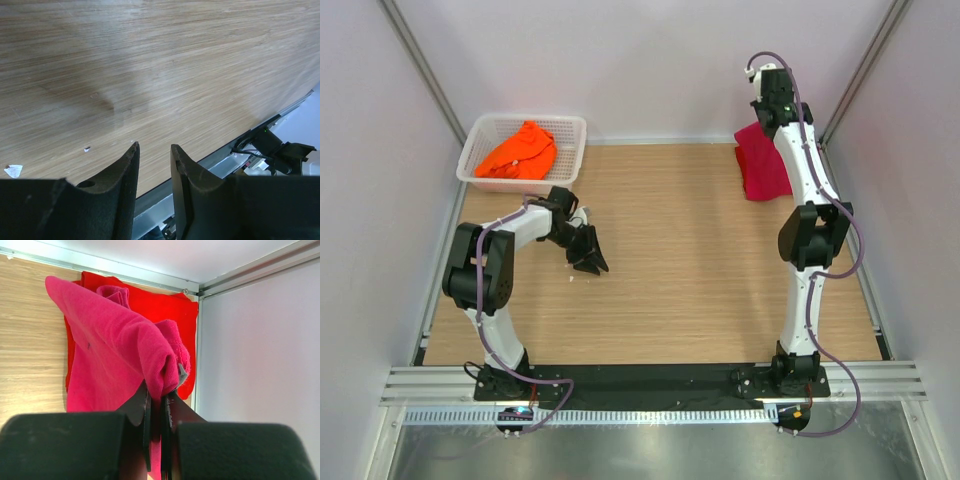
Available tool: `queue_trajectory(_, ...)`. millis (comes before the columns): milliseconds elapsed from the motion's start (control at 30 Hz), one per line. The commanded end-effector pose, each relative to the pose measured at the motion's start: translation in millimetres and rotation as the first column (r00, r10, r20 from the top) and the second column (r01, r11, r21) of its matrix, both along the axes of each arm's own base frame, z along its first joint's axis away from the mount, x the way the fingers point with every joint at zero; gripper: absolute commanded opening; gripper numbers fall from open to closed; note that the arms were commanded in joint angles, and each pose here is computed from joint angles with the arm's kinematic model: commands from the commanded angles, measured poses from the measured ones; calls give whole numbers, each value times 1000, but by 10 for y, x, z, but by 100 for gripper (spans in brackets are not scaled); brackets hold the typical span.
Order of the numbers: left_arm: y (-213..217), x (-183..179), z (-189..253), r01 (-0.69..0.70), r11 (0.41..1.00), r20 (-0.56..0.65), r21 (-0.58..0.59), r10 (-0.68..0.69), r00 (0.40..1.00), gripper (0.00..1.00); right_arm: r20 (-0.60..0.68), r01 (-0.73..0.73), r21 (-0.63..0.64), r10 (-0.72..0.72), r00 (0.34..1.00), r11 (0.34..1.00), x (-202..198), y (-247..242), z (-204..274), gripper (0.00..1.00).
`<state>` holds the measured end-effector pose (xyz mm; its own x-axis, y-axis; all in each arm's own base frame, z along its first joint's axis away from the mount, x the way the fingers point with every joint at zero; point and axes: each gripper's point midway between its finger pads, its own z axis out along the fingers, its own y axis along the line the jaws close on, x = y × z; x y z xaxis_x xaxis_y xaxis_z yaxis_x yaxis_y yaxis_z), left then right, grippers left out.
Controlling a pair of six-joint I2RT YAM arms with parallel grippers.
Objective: Fold and stack the t-shirts
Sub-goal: Neatly place the folded tshirt to the corner
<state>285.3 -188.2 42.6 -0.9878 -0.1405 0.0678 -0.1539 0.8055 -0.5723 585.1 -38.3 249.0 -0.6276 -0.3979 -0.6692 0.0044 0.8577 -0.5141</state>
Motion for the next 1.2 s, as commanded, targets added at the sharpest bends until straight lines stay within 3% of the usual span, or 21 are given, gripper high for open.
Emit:
queue_trajectory(0,-40,85,61,9,1000,21,-24,-8,1000,32,163,17,6,-18,986,1000,158,-88,482,1)
queue_trajectory(567,-31,123,-23,8,1000,-19,3,-8,1000,31,214,75,34,-80,973,997,541,-350,148,1)
queue_trajectory(733,-21,122,-26,12,1000,-25,22,-12,1000,31,240,126,47,-134,962,991,604,-628,71,1)
queue_trajectory(1167,-1,129,6,13,997,-38,71,-10,999,31,247,184,87,-200,948,979,856,-945,-498,1)
